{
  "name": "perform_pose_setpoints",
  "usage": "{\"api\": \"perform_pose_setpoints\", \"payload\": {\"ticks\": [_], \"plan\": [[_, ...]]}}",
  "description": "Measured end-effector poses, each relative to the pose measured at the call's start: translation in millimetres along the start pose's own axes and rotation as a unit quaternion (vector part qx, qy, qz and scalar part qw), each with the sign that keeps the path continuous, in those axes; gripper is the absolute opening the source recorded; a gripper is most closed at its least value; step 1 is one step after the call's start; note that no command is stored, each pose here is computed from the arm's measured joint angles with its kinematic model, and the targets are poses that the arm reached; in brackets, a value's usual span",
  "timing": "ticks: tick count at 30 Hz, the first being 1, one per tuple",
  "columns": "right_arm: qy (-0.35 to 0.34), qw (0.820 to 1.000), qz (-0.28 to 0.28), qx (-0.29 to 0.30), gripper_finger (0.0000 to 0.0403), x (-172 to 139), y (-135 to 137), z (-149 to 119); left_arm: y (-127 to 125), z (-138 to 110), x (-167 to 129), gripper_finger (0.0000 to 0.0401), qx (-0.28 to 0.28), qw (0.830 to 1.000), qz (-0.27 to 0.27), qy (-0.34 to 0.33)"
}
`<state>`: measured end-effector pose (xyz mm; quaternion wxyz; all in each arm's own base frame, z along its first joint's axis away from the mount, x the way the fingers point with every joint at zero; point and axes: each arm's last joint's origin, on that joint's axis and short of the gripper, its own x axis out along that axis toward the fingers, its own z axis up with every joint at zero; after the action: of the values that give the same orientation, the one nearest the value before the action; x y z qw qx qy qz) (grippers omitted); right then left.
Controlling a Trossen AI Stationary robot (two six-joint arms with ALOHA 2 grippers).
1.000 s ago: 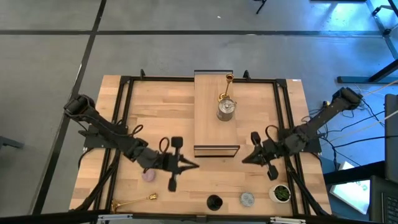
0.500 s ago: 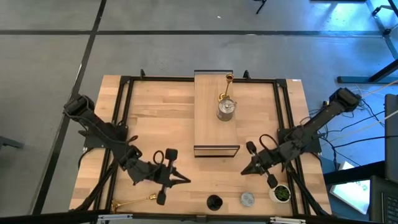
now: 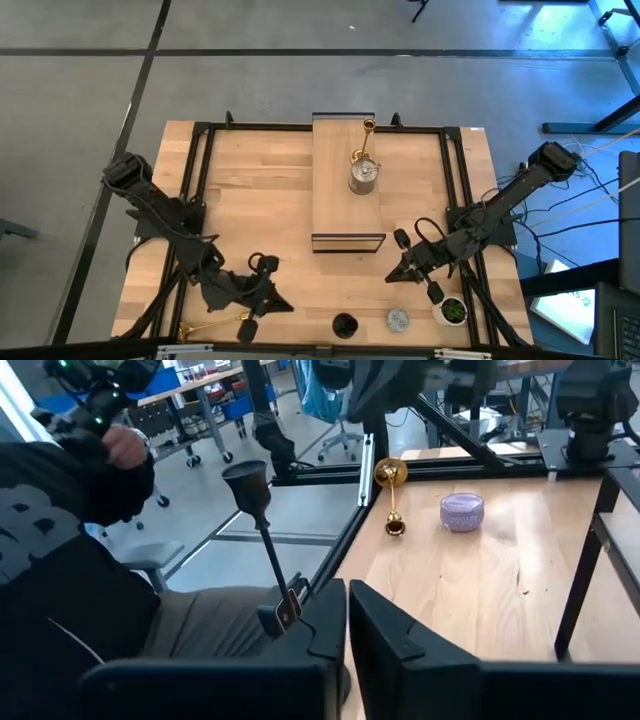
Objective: Pick & Place candle stick holders
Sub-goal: Put the golden candle holder on the shelf
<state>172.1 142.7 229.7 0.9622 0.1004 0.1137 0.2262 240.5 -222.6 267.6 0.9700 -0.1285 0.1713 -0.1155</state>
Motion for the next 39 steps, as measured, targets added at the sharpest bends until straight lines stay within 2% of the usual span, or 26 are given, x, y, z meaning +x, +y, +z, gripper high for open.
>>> {"api": "perform_pose_setpoints", "payload": {"ticks": [4,7,10,12,15,17,21,24,27,29,34,36,39], "plan": [[0.0,1.0,-0.001,0.004,0.0033,0,0,0,-12,-14,-9,0.0002,-0.03,0.998,0.015,0.054],[-0.003,1.0,-0.011,0.003,0.0038,0,-1,0,-27,-10,-13,0.0002,-0.061,0.994,0.024,0.093],[-0.003,1.0,-0.012,0.004,0.0039,0,-1,0,-42,-8,-14,0.0002,-0.083,0.982,0.042,0.163],[-0.003,1.0,-0.011,0.007,0.0039,0,-1,0,-50,-8,-12,0.0002,-0.103,0.968,0.063,0.222],[-0.002,1.0,-0.012,0.011,0.004,0,-1,0,-57,-13,-9,0.0002,-0.149,0.928,0.113,0.322],[-0.002,1.0,-0.012,0.015,0.004,0,-1,0,-58,-19,-7,0.0002,-0.19,0.89,0.149,0.388],[-0.001,1.0,-0.013,0.019,0.004,0,-1,0,-57,-33,-2,0.0004,-0.266,0.809,0.187,0.489],[0.0,1.0,-0.013,0.019,0.004,0,-1,0,-57,-46,2,0.0017,-0.291,0.759,0.204,0.545],[0.0,1.0,-0.013,0.019,0.004,0,-1,0,-53,-56,6,0.0041,-0.294,0.727,0.228,0.578],[0.0,1.0,-0.013,0.017,0.004,0,-1,0,-51,-59,9,0.006,-0.291,0.728,0.239,0.572],[0.0,1.0,-0.013,0.011,0.004,0,-1,0,-51,-63,20,0.0111,-0.275,0.769,0.239,0.525],[0.001,1.0,-0.012,0.006,0.004,0,-1,-1,-52,-67,23,0.0125,-0.266,0.773,0.24,0.524],[0.001,1.0,-0.011,0.006,0.004,0,-1,-1,-52,-77,27,0.0137,-0.252,0.769,0.245,0.534]]}}
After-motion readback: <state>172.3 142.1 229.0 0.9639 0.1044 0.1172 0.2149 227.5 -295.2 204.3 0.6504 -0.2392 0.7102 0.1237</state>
